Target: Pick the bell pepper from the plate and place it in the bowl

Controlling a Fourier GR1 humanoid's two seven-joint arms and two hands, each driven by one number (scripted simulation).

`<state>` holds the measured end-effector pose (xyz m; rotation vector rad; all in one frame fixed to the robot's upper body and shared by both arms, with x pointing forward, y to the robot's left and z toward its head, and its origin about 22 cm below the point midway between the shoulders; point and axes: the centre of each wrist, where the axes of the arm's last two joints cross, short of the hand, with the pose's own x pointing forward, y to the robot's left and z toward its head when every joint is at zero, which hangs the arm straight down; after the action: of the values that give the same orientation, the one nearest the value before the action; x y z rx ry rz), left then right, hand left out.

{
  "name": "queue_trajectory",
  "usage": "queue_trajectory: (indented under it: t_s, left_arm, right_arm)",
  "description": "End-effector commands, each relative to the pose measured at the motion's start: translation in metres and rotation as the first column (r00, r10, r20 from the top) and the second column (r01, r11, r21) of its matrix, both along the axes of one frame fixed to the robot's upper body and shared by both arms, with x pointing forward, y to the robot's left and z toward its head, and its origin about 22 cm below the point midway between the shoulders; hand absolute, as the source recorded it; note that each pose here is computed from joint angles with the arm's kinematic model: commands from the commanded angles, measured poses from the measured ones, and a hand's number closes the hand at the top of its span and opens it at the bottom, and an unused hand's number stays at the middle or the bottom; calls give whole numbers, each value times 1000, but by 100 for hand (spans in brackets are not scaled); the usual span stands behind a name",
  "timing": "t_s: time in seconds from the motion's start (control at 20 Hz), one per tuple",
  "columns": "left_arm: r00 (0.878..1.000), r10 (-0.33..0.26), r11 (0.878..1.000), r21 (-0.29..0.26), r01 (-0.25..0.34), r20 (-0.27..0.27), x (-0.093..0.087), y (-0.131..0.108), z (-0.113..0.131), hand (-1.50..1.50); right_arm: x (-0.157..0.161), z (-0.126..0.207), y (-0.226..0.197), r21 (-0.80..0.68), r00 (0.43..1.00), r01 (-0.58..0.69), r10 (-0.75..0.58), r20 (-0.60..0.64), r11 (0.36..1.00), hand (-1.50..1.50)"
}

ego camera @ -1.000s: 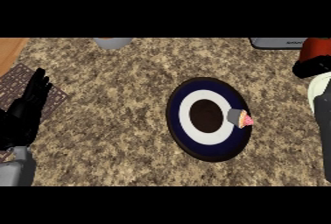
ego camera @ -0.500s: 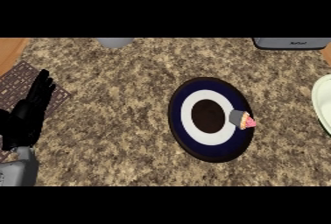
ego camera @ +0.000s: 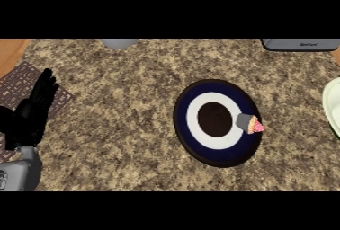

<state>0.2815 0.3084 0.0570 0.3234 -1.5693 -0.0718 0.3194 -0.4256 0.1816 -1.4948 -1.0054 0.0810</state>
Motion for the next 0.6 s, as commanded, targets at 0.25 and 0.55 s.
queue_trajectory:
  t_s: [0.25,0.55]
  left_arm:
    - [999,-36,999,0,36,-4,-8,-4,-1,0]
    - [1000,7,1000,4,-7,-5,0,3,-10,0]
  right_arm:
    - [-12,-45,-68,78,936,160,-126,-328,984,150]
    - [-18,-85,-78,245,955,71,5,-296,967,-150]
